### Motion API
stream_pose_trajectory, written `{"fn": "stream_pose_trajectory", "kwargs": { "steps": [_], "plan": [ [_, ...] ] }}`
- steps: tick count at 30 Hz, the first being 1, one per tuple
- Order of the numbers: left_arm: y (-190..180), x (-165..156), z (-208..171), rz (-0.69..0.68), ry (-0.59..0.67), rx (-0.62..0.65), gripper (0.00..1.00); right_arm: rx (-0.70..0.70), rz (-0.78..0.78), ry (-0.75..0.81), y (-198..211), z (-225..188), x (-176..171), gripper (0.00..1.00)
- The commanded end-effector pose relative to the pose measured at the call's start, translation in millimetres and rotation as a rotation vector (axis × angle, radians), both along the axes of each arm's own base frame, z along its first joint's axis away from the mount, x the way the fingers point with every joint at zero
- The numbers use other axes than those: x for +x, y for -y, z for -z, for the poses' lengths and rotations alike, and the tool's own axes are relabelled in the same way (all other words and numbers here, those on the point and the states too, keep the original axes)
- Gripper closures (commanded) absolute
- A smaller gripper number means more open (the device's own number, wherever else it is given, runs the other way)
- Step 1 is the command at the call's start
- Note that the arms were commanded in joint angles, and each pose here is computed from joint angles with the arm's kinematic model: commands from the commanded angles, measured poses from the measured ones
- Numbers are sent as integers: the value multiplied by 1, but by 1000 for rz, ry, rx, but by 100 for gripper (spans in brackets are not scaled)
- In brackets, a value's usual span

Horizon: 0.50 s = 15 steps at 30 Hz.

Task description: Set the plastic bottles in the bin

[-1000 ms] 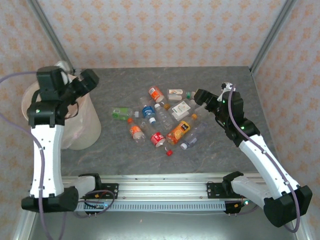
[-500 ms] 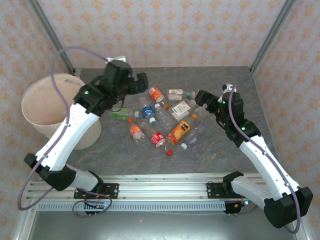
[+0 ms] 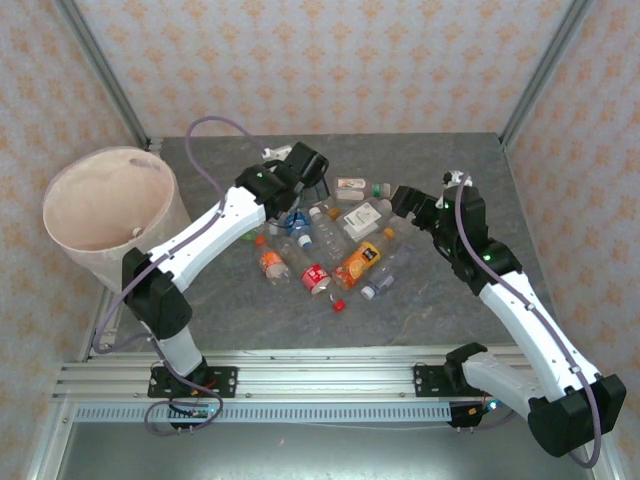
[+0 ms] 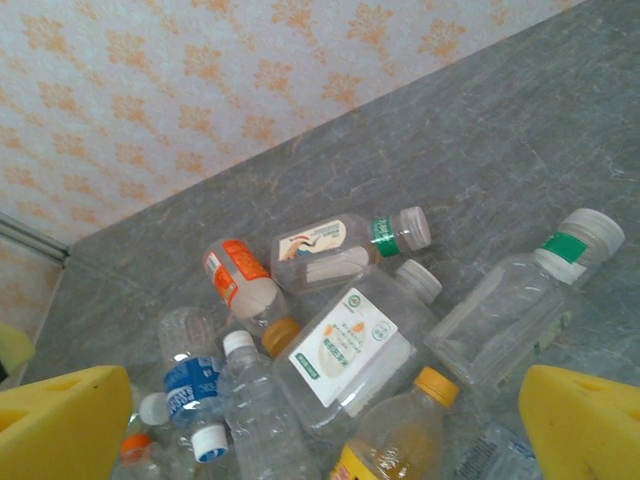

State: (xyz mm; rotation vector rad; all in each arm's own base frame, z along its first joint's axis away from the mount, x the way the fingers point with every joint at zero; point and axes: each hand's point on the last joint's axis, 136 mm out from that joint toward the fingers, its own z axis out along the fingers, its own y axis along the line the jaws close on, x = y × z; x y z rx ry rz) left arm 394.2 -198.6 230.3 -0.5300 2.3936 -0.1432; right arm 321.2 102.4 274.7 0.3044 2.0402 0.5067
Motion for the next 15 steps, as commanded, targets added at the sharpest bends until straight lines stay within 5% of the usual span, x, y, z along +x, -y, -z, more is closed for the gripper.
{"fn": "stream_pose_trajectory", "kwargs": {
  "steps": [1,6,15],
  "plan": [
    [-37,7,11,-234,25,22,0,-57,11,4,9,-5,-7,1],
    [-82,6,59,-463,-116,-5,0,-66,67,42,22,-15,-14,1],
    [-146,-3,108,-774,-174,4,0,-107,93,54,34,-18,-26,1]
  ]
}}
